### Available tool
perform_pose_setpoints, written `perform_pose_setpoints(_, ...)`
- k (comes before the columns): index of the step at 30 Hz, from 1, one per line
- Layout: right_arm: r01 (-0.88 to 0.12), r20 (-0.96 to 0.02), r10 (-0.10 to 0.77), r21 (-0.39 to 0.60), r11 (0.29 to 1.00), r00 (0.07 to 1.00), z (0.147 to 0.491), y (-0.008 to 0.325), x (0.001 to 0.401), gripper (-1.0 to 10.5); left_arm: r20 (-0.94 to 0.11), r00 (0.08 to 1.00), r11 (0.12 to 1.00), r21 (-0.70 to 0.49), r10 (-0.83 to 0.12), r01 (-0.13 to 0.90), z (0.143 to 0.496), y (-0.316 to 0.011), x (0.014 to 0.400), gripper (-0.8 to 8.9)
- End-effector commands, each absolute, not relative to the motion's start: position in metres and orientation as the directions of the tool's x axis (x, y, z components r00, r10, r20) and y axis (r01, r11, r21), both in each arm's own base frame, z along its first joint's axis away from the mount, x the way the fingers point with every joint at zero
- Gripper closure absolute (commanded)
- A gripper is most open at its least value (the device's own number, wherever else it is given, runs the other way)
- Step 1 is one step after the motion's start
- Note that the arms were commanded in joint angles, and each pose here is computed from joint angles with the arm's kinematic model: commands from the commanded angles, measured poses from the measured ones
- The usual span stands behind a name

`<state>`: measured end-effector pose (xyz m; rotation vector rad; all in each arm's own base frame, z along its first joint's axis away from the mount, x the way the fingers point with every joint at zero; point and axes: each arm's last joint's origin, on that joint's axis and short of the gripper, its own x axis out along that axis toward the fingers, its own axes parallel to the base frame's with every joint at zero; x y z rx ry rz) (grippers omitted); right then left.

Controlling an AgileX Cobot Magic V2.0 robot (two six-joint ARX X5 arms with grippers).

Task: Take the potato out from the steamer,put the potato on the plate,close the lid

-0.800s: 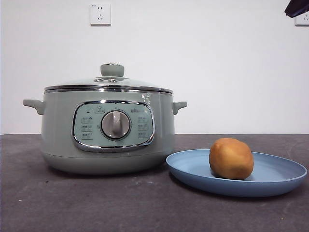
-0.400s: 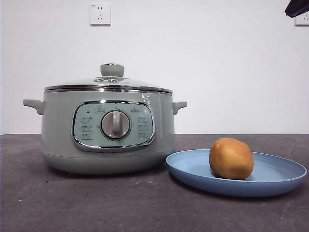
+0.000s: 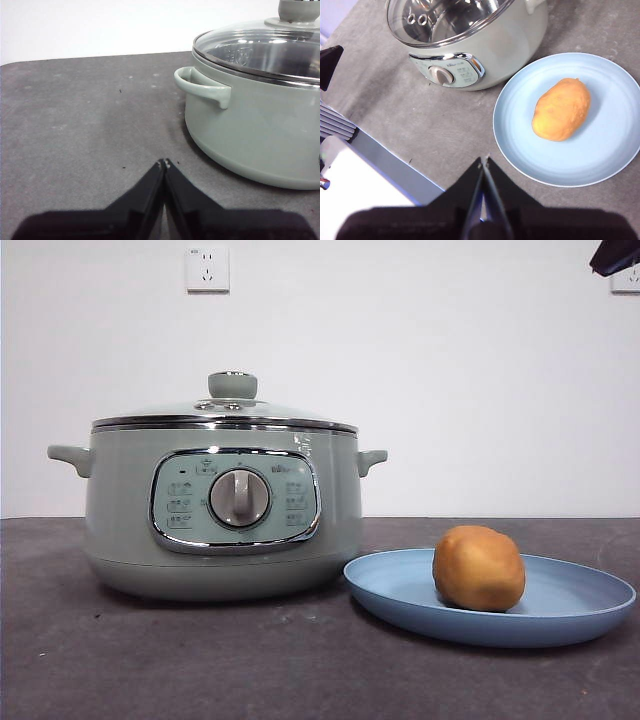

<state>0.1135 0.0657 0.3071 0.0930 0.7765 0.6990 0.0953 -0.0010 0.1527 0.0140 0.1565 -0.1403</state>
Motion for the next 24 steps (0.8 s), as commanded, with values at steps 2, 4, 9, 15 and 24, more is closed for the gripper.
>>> perform_pose_setpoints(2, -0.531, -0.572, 0.556, 0.233, 0.815, 0.603, 0.314, 0.058, 0.111, 9.5, -0.167, 0.976, 0.99, -0.006, -0.138, 0.139, 0.148, -0.001, 0.096, 8.17)
perform_pose_setpoints(4, -0.514, -0.502, 0.53, 0.185, 0.838, 0.684, 0.319, 0.052, 0.112, 9.5, -0.167, 0.976, 0.99, -0.006, -0.138, 0.139, 0.148, -0.001, 0.096, 8.17)
perform_pose_setpoints(9, -0.464, -0.296, 0.494, 0.169, 0.87, 0.818, 0.316, 0.035, 0.106, 9.5, -0.167, 0.976, 0.99, -0.006, -0.138, 0.139, 0.148, -0.001, 0.096, 8.17)
perform_pose_setpoints(15, -0.392, -0.104, 0.404, 0.117, 0.912, 0.909, 0.28, 0.022, 0.103, 9.5, -0.167, 0.976, 0.99, -0.006, -0.138, 0.139, 0.148, -0.001, 0.096, 8.17)
perform_pose_setpoints(24, -0.206, -0.045, 0.214, 0.141, 0.968, 0.976, 0.209, 0.014, 0.099, 9.5, -0.167, 0.976, 0.99, -0.006, -0.138, 0.139, 0.148, -0.001, 0.096, 8.17)
